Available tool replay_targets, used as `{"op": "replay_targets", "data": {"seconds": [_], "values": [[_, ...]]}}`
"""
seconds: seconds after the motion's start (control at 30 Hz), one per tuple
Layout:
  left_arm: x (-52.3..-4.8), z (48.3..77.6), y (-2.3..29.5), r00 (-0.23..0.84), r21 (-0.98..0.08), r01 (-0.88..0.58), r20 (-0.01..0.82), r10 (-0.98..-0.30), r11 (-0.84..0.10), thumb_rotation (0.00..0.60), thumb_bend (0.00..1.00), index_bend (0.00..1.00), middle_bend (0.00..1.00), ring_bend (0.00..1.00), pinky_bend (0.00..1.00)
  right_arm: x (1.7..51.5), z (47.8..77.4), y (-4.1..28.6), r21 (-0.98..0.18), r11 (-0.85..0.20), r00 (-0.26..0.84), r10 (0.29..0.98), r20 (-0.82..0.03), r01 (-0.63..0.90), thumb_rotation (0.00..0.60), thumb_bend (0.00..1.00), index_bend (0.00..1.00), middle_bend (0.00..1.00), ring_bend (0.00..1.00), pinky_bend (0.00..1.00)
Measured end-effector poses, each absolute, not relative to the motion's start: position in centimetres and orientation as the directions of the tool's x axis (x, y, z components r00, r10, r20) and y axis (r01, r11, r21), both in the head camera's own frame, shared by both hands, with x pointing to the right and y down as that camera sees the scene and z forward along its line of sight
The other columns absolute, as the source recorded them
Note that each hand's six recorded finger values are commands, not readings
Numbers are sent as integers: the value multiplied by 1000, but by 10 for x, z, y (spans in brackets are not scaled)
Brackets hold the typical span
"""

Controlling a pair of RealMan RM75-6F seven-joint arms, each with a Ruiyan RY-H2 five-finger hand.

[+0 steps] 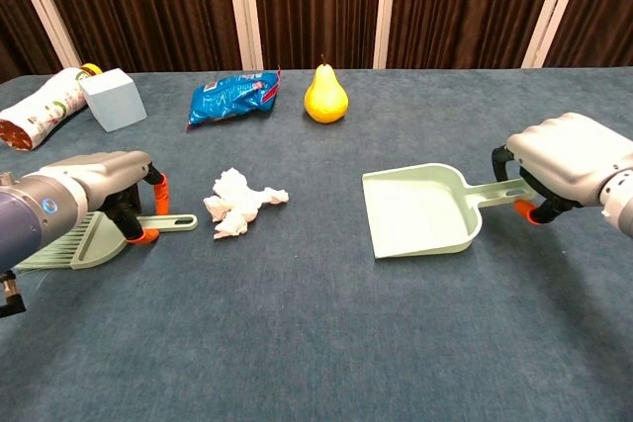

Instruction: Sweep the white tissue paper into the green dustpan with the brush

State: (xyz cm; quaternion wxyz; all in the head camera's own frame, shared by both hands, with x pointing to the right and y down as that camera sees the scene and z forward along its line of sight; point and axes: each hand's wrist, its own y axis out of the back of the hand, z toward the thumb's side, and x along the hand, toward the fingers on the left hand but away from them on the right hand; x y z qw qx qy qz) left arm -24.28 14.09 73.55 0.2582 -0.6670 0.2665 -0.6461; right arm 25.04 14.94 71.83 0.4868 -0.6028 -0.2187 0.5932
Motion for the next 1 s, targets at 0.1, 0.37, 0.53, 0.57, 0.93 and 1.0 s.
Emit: {"op": "replay_targets", "data": {"seconds": [0.1, 0.37, 0.53, 0.57, 0.93, 1.0], "values": [[-242, 733, 139, 32, -701, -36, 712, -702, -713, 600, 594, 732, 1000, 1000, 1000, 251, 719, 150, -846, -431, 200, 841, -502, -314, 600, 511, 612, 819, 839, 878], [-238, 717, 126, 61, -743, -132, 654, -754, -656, 600, 634, 781, 1000, 1000, 1000, 246, 714, 148, -850, -419, 205, 845, -493, -320, 600, 514, 613, 819, 839, 878], [-231, 699, 113, 92, -755, -247, 606, -790, -608, 600, 642, 789, 1000, 1000, 1000, 249, 712, 145, -849, -407, 192, 853, -485, -336, 600, 514, 612, 819, 839, 878], [-229, 695, 111, 99, -755, -268, 596, -797, -598, 600, 644, 790, 1000, 1000, 1000, 249, 712, 145, -849, -404, 191, 854, -483, -340, 600, 514, 612, 819, 839, 878], [-206, 668, 101, 160, -719, -405, 552, -818, -565, 600, 646, 790, 1000, 1000, 1000, 244, 702, 145, -853, -382, 187, 865, -466, -356, 600, 517, 612, 819, 839, 878], [-202, 667, 102, 168, -711, -414, 554, -816, -568, 600, 646, 790, 1000, 1000, 1000, 242, 701, 147, -853, -382, 189, 864, -466, -357, 600, 517, 612, 819, 839, 878]]}}
